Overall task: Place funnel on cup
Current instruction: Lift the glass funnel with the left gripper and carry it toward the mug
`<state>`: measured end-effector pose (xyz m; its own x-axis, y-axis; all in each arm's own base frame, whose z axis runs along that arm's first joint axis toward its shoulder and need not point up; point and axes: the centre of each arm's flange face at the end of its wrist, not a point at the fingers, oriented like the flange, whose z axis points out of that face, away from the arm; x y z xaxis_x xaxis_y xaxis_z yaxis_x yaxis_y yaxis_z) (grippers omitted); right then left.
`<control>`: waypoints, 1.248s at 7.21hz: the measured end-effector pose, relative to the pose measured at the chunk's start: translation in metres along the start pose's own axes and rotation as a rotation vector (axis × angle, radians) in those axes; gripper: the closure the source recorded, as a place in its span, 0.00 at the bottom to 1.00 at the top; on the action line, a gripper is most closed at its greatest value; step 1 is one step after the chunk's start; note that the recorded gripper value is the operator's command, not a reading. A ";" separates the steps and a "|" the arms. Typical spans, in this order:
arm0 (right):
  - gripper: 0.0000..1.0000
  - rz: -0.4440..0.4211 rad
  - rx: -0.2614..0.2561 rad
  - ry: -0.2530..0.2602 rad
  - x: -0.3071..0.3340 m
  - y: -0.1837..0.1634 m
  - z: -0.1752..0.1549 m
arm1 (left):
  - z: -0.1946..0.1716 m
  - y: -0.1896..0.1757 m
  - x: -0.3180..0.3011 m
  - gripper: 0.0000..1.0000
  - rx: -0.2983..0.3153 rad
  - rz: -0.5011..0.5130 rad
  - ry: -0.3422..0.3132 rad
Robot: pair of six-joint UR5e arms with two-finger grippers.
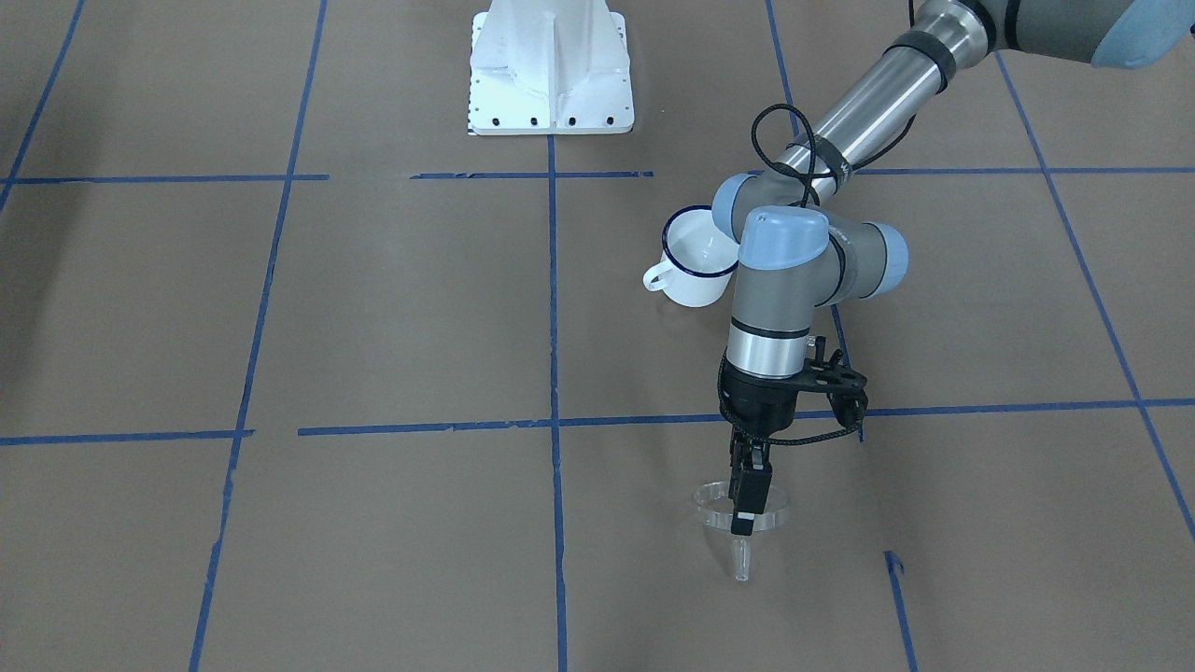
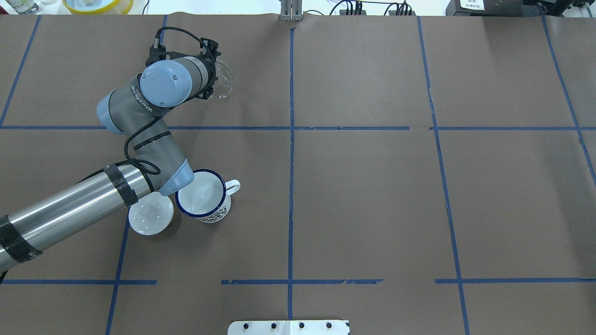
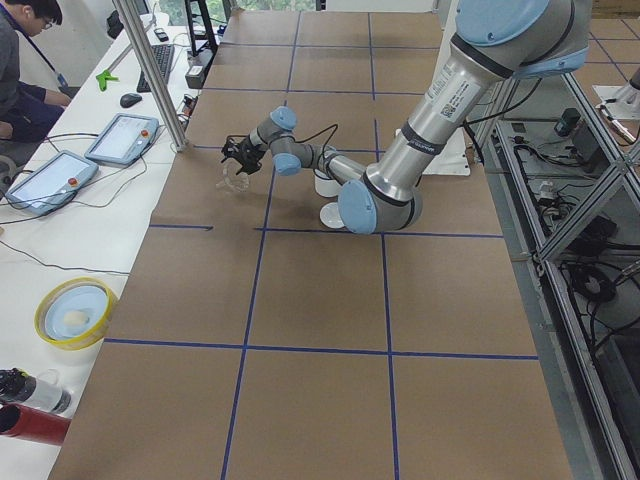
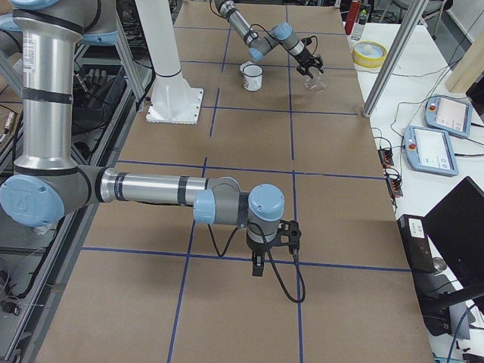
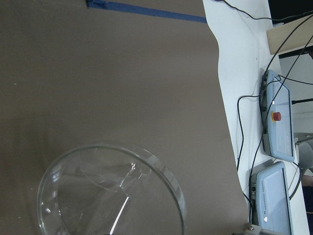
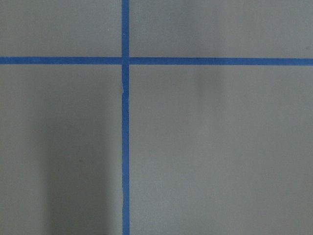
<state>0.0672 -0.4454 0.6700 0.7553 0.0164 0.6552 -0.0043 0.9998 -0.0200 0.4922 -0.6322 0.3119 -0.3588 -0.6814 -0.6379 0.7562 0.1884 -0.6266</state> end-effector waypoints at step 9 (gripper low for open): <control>0.00 0.000 0.000 0.000 0.000 0.000 0.000 | -0.062 0.012 0.061 1.00 -0.107 -0.038 0.130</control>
<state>0.0672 -0.4454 0.6700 0.7553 0.0164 0.6552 -0.0044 0.9998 -0.0200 0.4457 -0.6275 0.2374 -0.4590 -0.5932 -0.6614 0.6808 0.2434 -0.6908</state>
